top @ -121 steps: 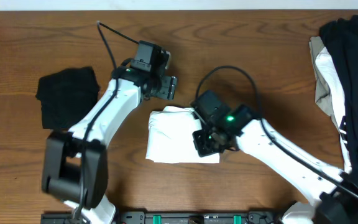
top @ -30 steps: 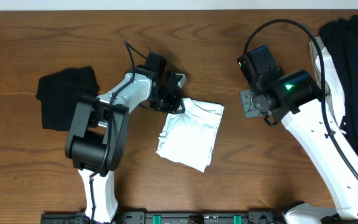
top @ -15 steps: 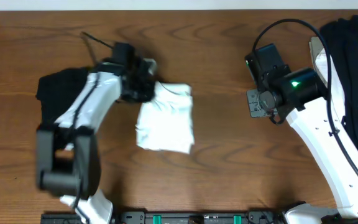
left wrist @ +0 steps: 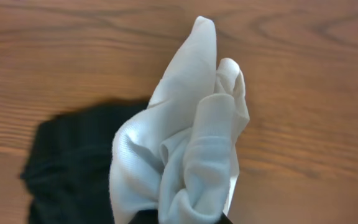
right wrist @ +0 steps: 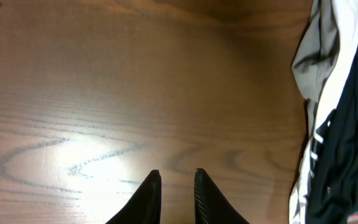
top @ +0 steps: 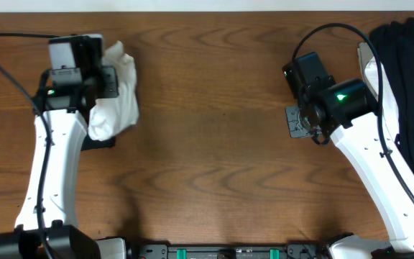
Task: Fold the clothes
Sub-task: 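Carry the folded white bundle left and place it on the black garment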
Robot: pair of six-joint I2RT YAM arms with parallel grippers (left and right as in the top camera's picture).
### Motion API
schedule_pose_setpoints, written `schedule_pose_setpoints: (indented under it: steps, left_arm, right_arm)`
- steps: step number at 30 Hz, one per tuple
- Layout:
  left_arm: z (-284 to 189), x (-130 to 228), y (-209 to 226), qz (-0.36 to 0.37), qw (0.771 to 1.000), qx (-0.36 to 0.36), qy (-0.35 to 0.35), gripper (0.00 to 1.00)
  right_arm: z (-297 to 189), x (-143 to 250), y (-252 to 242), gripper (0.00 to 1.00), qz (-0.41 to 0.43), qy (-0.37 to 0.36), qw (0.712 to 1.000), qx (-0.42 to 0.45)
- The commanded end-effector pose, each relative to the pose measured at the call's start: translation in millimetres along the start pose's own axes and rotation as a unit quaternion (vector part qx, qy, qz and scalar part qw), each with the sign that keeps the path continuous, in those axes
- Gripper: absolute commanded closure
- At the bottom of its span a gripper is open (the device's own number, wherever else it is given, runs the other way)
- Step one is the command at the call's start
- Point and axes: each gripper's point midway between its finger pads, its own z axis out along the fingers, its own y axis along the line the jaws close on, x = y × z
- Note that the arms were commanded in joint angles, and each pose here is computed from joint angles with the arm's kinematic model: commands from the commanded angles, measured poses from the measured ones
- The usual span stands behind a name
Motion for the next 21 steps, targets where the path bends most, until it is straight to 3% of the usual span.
schedule_pose_setpoints:
  steps: [1,21]
  left_arm:
    - [-10,-11,23,-0.013,0.999,-0.031,-0.022,0.94]
    - [-12,-3,98,-0.078,0.992,-0.094,-0.024,0.92]
  right_arm:
    - [-5,-1,-6,0.82,0.02,-0.005,1.0,0.005]
    - [-5,2,-6,0.82,0.025,0.003,1.0,0.005]
